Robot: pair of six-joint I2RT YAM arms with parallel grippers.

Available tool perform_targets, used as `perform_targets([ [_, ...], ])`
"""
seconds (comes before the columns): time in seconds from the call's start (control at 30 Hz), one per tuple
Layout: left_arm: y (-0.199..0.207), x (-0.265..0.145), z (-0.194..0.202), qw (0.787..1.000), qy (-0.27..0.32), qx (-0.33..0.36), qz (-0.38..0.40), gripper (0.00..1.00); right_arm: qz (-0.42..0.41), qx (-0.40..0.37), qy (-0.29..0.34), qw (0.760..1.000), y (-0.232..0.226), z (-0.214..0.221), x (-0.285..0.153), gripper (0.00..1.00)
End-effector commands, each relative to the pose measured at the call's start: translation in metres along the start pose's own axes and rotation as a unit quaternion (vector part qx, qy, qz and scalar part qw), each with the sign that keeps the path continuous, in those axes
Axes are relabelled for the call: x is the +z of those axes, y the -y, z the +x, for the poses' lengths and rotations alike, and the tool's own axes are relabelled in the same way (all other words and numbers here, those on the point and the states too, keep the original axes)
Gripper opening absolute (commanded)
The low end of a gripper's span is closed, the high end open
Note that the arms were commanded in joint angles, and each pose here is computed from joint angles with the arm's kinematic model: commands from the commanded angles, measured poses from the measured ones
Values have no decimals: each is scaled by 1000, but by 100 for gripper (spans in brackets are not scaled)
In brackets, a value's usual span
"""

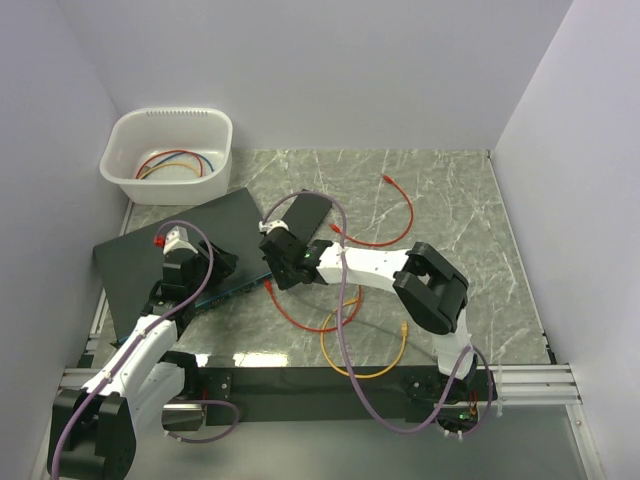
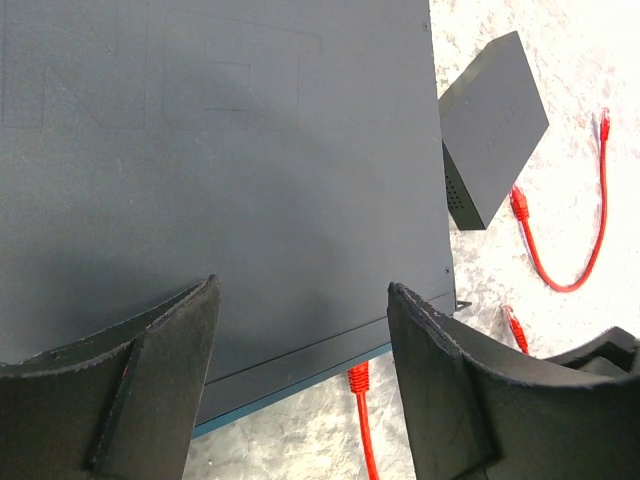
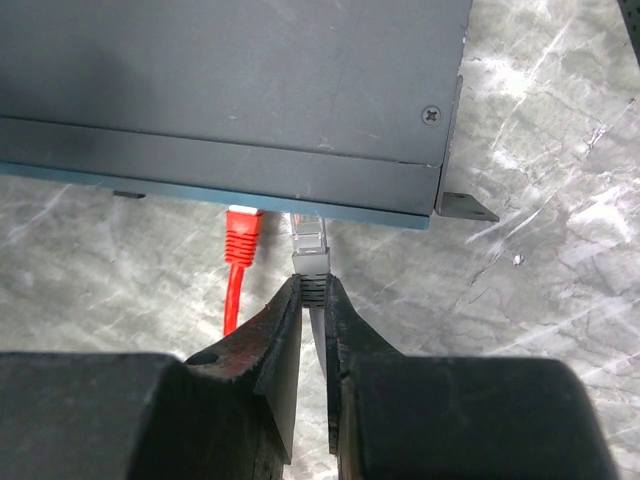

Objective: Insert the plug into the switch port

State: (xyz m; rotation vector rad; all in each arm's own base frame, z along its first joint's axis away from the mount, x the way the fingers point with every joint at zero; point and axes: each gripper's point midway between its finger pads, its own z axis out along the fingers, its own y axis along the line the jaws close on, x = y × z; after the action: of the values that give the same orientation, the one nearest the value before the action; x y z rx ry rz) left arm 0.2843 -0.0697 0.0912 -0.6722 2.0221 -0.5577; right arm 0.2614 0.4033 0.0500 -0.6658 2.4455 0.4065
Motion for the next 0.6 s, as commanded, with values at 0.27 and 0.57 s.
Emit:
perform_targets([
  [0.27,8,0,-6,1000,12,5,21,73,47,21,52,997,15,-33,2,0],
  [0.57,7,-1,-6,1000,13,5,20,73,71,40,68,994,20,-49,3,0],
])
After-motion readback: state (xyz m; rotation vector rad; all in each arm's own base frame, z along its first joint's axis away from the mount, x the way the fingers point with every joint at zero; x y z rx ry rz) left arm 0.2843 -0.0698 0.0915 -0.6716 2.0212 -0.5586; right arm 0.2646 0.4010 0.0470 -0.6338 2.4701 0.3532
